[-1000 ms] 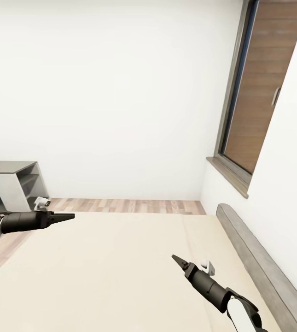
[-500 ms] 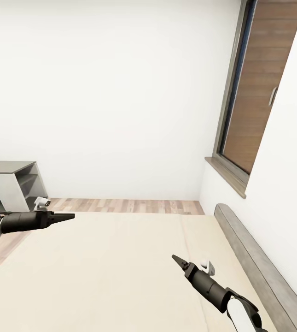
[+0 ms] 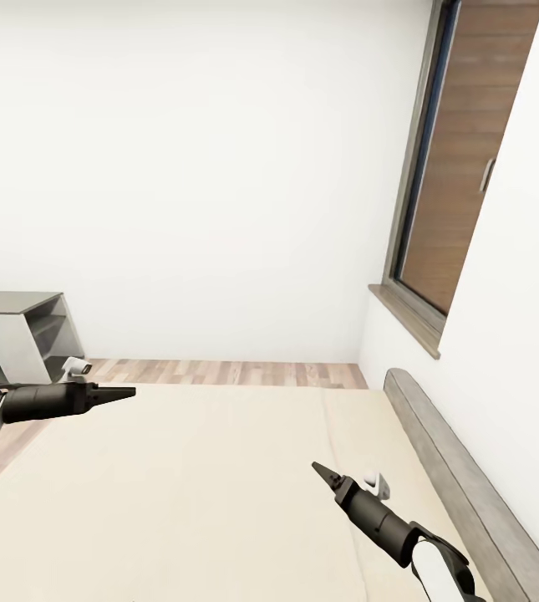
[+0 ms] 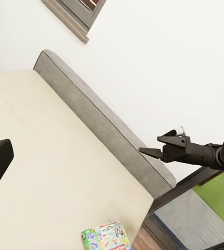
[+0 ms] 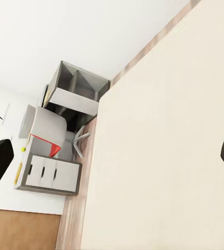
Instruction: Put all the toys in the child's room - the three board games (two on the bed and one on the table), the two jigsaw puzzles on the table, and the tennis ball on the table - inside the toy box on the table in the child's room.
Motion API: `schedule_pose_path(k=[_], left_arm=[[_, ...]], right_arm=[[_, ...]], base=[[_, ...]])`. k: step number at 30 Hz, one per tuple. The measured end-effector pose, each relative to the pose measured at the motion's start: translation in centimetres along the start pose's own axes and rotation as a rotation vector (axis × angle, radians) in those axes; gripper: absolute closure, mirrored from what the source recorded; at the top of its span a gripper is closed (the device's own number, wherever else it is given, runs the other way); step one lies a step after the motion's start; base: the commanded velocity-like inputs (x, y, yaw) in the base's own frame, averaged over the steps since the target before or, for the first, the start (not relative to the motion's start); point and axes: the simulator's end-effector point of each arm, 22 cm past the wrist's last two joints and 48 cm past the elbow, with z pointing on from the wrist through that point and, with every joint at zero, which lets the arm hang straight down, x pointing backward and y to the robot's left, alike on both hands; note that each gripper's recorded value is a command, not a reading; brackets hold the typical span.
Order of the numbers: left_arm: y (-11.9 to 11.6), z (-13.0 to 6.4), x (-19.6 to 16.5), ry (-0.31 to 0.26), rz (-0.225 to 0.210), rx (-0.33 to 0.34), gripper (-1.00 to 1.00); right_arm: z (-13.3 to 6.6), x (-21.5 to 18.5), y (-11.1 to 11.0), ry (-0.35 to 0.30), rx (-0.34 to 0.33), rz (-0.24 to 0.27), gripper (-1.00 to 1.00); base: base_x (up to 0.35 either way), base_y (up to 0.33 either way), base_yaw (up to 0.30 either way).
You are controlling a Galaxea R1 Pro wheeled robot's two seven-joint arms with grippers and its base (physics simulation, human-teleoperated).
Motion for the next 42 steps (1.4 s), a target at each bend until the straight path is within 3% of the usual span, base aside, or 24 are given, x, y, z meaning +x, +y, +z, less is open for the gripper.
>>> schedule_pose_path(k=[42], left_arm=[[0.01, -0.01, -0.01, 0.000, 0.000, 0.000, -1.00]], right_arm=[[0.08, 0.06, 0.24, -0.001, -0.005, 0.001, -1.00]], base=[[0.000, -0.028, 0.000]])
